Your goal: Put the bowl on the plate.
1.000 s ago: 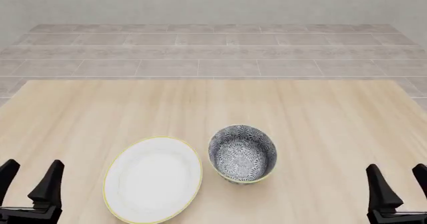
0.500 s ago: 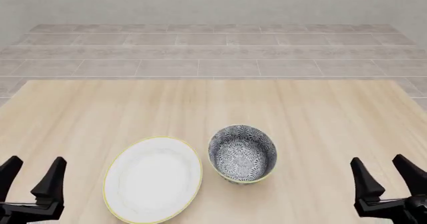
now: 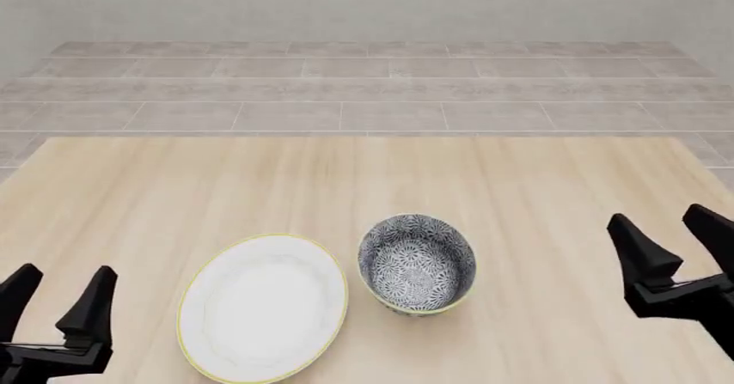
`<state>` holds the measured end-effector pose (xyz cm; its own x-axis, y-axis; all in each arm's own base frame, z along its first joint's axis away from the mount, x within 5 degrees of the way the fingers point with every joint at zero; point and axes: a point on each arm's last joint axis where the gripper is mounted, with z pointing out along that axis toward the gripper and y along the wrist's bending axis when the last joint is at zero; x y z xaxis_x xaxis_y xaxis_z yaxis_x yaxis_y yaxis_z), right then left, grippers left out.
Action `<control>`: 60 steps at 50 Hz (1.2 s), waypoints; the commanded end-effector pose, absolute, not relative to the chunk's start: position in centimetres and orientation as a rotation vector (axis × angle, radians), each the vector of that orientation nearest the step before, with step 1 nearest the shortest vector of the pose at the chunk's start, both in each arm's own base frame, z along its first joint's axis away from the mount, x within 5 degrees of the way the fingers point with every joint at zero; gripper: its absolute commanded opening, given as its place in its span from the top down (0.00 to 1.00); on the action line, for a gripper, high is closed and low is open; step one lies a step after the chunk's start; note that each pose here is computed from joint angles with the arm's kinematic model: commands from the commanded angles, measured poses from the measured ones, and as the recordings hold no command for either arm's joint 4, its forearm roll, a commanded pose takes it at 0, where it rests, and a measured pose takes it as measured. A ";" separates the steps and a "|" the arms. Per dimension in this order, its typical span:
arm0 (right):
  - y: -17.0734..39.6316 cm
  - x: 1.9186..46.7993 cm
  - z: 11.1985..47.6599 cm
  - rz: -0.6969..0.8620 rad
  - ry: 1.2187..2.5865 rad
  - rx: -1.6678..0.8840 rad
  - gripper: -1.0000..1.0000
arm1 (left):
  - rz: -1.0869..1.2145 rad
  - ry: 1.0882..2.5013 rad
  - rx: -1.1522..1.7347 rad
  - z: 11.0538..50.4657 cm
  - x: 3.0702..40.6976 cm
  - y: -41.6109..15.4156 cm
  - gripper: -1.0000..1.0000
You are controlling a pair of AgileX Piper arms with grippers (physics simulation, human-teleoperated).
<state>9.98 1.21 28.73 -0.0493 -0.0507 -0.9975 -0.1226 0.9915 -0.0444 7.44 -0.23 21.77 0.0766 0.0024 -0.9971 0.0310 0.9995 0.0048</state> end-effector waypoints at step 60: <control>7.2 20.9 31.9 0.251 1.851 -0.279 0.00 | -0.034 1.483 0.034 21.8 6.9 -0.3 0.00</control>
